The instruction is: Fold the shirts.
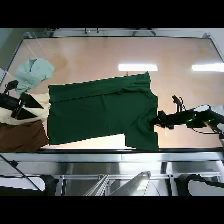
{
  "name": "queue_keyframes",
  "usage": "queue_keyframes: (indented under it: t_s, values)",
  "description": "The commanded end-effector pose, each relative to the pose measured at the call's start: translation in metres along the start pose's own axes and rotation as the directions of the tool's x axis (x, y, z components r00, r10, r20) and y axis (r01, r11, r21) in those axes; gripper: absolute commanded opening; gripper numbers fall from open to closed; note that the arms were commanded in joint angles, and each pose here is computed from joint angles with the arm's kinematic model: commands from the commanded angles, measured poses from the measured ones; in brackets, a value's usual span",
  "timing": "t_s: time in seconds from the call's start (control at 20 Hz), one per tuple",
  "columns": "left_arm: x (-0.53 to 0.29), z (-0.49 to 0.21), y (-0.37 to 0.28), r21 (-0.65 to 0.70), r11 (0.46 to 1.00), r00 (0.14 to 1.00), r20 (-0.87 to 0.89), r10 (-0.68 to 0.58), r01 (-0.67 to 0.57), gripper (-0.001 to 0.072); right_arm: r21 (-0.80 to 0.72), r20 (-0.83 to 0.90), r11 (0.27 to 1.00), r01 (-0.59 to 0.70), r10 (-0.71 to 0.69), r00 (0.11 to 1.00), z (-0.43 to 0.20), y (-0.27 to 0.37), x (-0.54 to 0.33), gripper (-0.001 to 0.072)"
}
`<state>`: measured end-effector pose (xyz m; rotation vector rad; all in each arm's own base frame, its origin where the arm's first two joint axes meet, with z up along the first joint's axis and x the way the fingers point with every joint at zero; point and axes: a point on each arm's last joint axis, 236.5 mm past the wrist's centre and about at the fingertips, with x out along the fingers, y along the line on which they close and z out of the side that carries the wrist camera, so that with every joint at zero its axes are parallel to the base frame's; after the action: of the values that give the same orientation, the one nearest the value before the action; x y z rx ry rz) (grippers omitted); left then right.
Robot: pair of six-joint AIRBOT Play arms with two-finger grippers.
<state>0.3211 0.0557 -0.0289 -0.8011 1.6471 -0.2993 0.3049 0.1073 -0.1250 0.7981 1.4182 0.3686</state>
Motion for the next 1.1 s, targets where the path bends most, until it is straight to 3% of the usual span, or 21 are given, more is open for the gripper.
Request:
queue_keyframes:
  t_s: [0.0, 0.15, 0.45, 0.7, 0.75, 0.8, 0.85, 1.0, 1.05]
  values:
    - [0.027, -0.035, 0.023, -0.1, 0.995, 0.999, -0.027, 0.019, -0.021, 0.0716, 0.015, 0.022, 1.0, 0.013, -0.014, 1.0, -0.003, -0.008, -0.005, 0.0019]
    - [0.06, -0.066, 0.033, -0.15, 0.988, 0.993, -0.12, 0.013, -0.031, 0.0656, 0.066, 0.045, 0.998, 0.014, -0.017, 0.999, -0.008, -0.021, -0.012, 0.0019]
    - [0.109, -0.081, 0.03, -0.12, 0.99, 0.97, -0.241, 0.038, -0.069, 0.0658, 0.151, 0.179, 0.989, -0.01, -0.018, 0.984, 0.007, -0.041, -0.054, 0.0019]
    - [0.129, -0.081, 0.026, -0.104, 0.99, 0.953, -0.297, 0.059, -0.093, 0.0657, 0.19, 0.187, 0.981, -0.031, -0.006, 0.982, -0.003, -0.05, -0.066, 0.0019]
    - [0.136, -0.083, 0.023, -0.095, 0.991, 0.952, -0.3, 0.065, -0.097, 0.0604, 0.197, 0.178, 0.98, -0.032, -0.004, 0.984, -0.008, -0.051, -0.063, 0.0018]
    - [0.144, -0.087, 0.02, -0.083, 0.992, 0.948, -0.311, 0.067, -0.097, 0.0483, 0.205, 0.17, 0.978, -0.032, -0.003, 0.986, -0.012, -0.052, -0.06, 0.0019]
    - [0.151, -0.092, 0.012, -0.051, 0.995, 0.943, -0.329, 0.06, -0.081, 0.0423, 0.211, 0.163, 0.977, -0.033, -0.002, 0.987, -0.016, -0.052, -0.059, 0.0019]
    - [0.162, -0.1, -0.001, 0.009, 0.997, 0.931, -0.359, 0.071, -0.073, 0.0416, 0.209, 0.16, 0.977, -0.037, 0.003, 0.987, -0.019, -0.05, -0.058, 0.0018]
    - [0.164, -0.102, -0.004, 0.032, 0.997, 0.926, -0.37, 0.077, -0.071, 0.0192, 0.203, 0.163, 0.978, -0.038, 0.004, 0.987, -0.019, -0.049, -0.06, 0.0019]
